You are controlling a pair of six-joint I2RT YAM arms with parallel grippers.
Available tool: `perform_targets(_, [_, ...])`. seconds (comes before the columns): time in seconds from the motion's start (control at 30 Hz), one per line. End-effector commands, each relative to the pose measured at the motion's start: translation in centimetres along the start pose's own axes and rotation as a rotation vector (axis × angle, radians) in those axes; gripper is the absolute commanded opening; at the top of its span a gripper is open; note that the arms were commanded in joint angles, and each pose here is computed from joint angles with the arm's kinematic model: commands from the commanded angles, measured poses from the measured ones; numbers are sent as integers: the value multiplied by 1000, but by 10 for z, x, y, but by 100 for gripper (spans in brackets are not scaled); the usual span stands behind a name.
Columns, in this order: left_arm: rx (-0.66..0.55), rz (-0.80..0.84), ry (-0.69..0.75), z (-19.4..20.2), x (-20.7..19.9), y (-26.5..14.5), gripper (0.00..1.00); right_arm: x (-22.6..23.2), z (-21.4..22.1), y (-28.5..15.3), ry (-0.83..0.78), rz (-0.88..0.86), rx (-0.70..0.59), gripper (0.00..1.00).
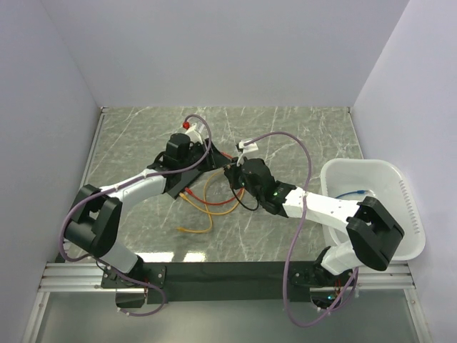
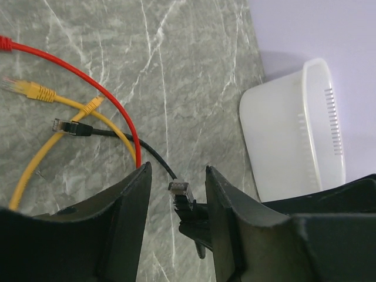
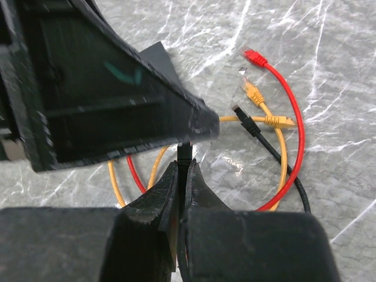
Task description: Insert the plug into the switch port
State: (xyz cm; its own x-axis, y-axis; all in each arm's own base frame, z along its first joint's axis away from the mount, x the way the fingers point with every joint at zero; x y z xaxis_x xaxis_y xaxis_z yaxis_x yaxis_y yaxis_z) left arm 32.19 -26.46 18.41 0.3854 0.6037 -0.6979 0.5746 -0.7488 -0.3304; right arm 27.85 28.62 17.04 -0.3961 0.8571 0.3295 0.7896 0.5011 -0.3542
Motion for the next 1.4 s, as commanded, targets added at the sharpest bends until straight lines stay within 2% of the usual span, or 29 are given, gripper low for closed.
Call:
perform_targets(0.0, [-35,31,24,-7,-11,6,47,3,-21,-5,2,8,-74,0])
perform_targets(0.57, [-78,10,22,-12,-14,4,37,2,-14,-2,-4,19,-52,0])
perform_targets(1.03, [-124,-12,15,-19,-13,1,36,5,-10,-1,-8,16,-40,0])
perform_targets(1.3, [-113,-5,5,-16,-13,3,16,7,-12,1,-5,14,-40,0])
perform_targets(1.37, [-111,2,4,-16,-13,2,7,6,-12,1,-5,17,-41,0])
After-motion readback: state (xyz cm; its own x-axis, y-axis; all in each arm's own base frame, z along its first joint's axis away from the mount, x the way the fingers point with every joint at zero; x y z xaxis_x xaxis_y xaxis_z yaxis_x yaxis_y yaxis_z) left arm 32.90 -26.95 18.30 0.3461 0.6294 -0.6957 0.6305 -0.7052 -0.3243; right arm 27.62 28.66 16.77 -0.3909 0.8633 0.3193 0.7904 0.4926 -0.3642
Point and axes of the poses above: each gripper's point midway between its finger pads, its own y axis out along the fingers, its own x axis along the line the jaws close on, z = x × y, the point moved 4 cm from there along -y, back along the fingers, and after that the axes turned 4 degrees about y, right-handed, at the moved point
